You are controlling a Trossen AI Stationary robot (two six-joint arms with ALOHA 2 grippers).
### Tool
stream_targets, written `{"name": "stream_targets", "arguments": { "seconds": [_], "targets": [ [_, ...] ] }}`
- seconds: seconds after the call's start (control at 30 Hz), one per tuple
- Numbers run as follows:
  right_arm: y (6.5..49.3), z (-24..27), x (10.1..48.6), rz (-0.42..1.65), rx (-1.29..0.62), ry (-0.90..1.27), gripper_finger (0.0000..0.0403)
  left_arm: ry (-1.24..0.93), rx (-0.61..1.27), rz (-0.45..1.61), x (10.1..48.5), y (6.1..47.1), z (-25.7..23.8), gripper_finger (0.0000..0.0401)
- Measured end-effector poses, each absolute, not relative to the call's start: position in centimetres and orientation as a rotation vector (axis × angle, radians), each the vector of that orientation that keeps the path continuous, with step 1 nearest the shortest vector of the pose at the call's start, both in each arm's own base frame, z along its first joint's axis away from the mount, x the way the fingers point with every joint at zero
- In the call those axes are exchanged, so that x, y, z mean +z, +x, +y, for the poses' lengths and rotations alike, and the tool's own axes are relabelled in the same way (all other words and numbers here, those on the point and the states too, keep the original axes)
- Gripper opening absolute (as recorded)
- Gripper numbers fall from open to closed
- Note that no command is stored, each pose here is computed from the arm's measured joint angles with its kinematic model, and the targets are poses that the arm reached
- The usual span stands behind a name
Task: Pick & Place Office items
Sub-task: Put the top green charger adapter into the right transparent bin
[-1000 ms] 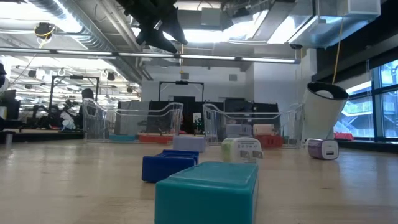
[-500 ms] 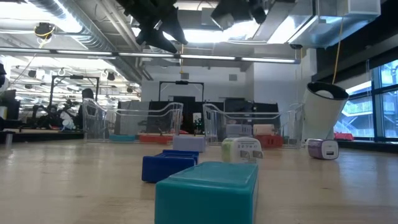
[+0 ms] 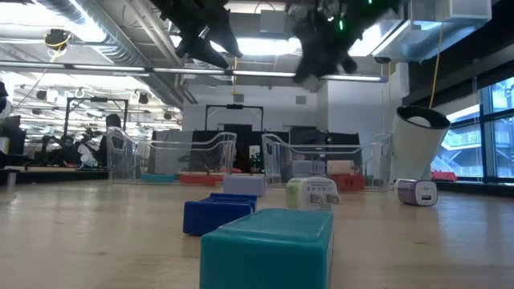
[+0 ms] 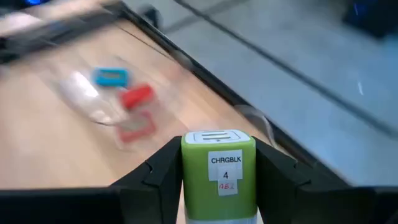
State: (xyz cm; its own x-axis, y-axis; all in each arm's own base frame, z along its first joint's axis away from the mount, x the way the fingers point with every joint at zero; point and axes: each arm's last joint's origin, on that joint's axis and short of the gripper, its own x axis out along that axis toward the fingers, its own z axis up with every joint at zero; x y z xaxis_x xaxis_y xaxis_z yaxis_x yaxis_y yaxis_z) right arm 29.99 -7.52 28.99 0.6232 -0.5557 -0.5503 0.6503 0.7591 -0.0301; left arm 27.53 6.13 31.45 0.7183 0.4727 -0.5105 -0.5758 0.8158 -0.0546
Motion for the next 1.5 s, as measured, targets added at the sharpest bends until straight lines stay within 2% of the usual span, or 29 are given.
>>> {"name": "stream_targets", "arguments": {
  "seconds": [0.23, 0.6, 0.83, 1.3, 1.5],
  "targets": [
    [27.5, -11.2, 24.6, 0.638, -0.831, 0.379, 0.0156, -0.216, 0.585, 0.502, 31.5, 27.5, 6.1, 0.0278],
    [24.8, -12.1, 20.1, 0.679, -1.025, 0.574, 0.0156, -0.216, 0.585, 0.502, 31.5, 27.5, 6.1, 0.0278],
    [24.7, -12.5, 19.8, 0.71, -1.027, 0.542, 0.0156, -0.216, 0.585, 0.502, 31.5, 27.5, 6.1, 0.0278],
    [25.6, -13.0, 16.2, 0.869, -1.034, 0.494, 0.0156, -0.216, 0.585, 0.502, 31.5, 27.5, 6.1, 0.0278],
    [25.7, -13.1, 16.0, 0.875, -1.039, 0.491, 0.0177, -0.216, 0.585, 0.502, 31.5, 27.5, 6.1, 0.0278]
  ]
}}
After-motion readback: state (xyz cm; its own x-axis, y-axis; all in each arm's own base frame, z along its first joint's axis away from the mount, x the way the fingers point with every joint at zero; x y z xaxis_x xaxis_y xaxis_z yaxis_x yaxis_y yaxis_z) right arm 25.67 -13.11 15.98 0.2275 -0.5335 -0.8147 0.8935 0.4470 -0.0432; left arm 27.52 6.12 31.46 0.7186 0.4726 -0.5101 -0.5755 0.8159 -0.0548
